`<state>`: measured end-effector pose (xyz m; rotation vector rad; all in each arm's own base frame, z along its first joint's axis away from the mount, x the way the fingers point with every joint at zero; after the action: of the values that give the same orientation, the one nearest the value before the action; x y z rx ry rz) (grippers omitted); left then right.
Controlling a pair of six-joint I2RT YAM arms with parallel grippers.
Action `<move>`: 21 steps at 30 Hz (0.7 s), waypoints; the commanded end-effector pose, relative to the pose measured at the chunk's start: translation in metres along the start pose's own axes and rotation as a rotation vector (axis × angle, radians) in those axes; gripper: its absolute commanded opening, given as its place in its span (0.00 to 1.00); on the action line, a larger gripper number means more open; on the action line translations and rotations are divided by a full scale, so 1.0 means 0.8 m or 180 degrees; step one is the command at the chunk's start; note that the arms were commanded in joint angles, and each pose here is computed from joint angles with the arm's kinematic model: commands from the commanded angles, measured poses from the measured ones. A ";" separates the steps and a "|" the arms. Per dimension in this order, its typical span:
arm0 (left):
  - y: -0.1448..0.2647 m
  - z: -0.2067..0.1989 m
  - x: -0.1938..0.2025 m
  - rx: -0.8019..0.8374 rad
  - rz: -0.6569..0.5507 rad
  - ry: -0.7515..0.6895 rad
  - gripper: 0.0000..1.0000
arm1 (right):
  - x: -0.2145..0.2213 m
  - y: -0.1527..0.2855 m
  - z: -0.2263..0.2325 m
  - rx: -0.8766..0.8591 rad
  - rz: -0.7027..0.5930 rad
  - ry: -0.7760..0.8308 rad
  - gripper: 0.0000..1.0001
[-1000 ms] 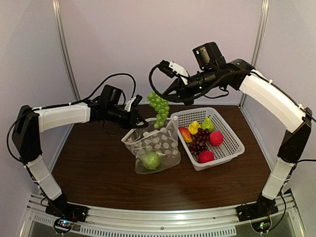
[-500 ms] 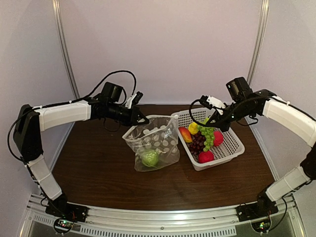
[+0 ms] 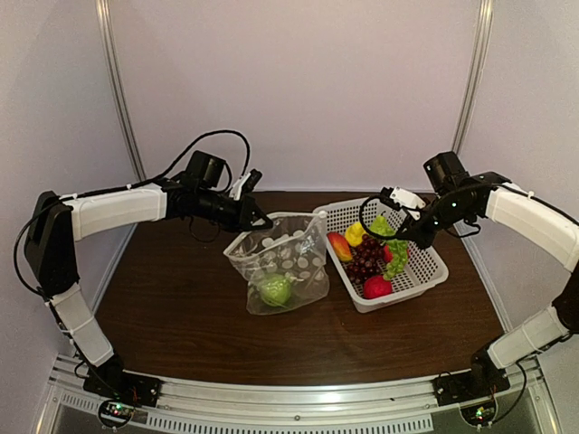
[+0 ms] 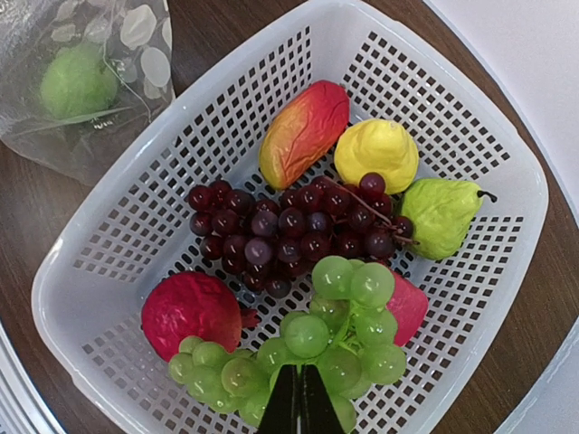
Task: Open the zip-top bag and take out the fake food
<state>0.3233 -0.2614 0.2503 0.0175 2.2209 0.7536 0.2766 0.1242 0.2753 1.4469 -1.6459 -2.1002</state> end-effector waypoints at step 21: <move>0.016 -0.015 -0.010 0.0188 -0.0022 -0.0261 0.00 | -0.093 0.001 0.051 -0.0519 -0.0117 0.0513 0.46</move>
<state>0.3195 -0.2613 0.2490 0.0764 2.1957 0.7272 0.2907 0.1588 0.3026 1.4649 -1.5399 -2.0313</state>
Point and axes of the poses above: each gripper's point midway between its finger pads, its own y axis back along the fingers, its own z axis along the line the jaws close on, x = y × z, the point moved 10 cm from there along y, back along the fingers, and after that the axes turned 10 degrees about -y, right-handed, at the moved point
